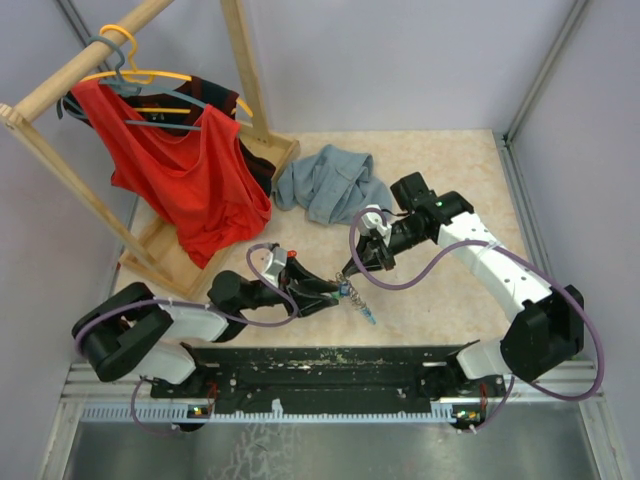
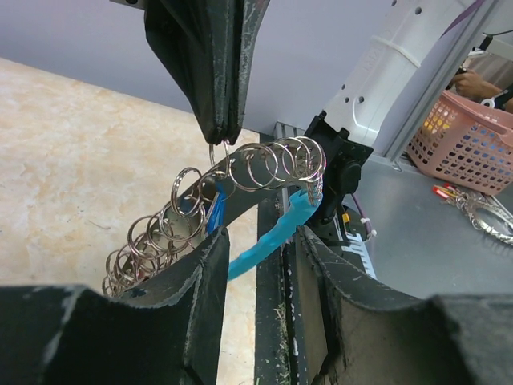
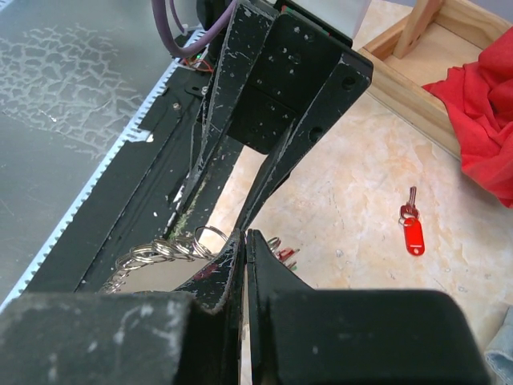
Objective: Remove the keys from the keyring
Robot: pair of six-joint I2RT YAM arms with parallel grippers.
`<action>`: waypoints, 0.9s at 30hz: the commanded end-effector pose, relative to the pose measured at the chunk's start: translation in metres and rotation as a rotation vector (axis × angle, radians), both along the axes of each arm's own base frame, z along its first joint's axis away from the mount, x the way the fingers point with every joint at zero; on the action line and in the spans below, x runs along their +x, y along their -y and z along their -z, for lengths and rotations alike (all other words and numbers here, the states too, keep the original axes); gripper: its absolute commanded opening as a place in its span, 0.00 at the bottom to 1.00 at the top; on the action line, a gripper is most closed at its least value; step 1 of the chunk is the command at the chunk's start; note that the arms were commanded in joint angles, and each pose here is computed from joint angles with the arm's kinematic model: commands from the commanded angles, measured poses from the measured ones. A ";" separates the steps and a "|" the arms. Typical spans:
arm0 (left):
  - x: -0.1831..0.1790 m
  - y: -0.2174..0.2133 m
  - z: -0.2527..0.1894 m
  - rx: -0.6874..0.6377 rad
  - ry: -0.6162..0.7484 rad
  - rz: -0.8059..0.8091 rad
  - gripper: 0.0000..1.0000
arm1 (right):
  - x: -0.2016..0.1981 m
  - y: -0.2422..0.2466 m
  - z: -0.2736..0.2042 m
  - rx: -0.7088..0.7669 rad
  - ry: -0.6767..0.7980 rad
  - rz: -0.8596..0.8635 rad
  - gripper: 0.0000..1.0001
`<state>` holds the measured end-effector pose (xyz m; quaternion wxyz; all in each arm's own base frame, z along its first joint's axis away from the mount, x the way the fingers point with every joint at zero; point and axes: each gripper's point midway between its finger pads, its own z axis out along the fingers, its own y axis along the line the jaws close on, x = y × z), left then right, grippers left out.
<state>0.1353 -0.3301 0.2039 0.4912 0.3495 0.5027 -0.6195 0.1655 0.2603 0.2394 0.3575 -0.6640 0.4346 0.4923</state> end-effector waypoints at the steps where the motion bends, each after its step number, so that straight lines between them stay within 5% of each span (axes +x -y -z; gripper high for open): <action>1: 0.000 -0.002 -0.009 -0.050 0.000 -0.019 0.45 | 0.000 -0.005 -0.034 0.111 0.066 -0.034 0.00; 27: 0.018 0.017 0.022 0.029 -0.170 -0.085 0.51 | -0.001 -0.006 -0.033 0.113 0.052 -0.038 0.00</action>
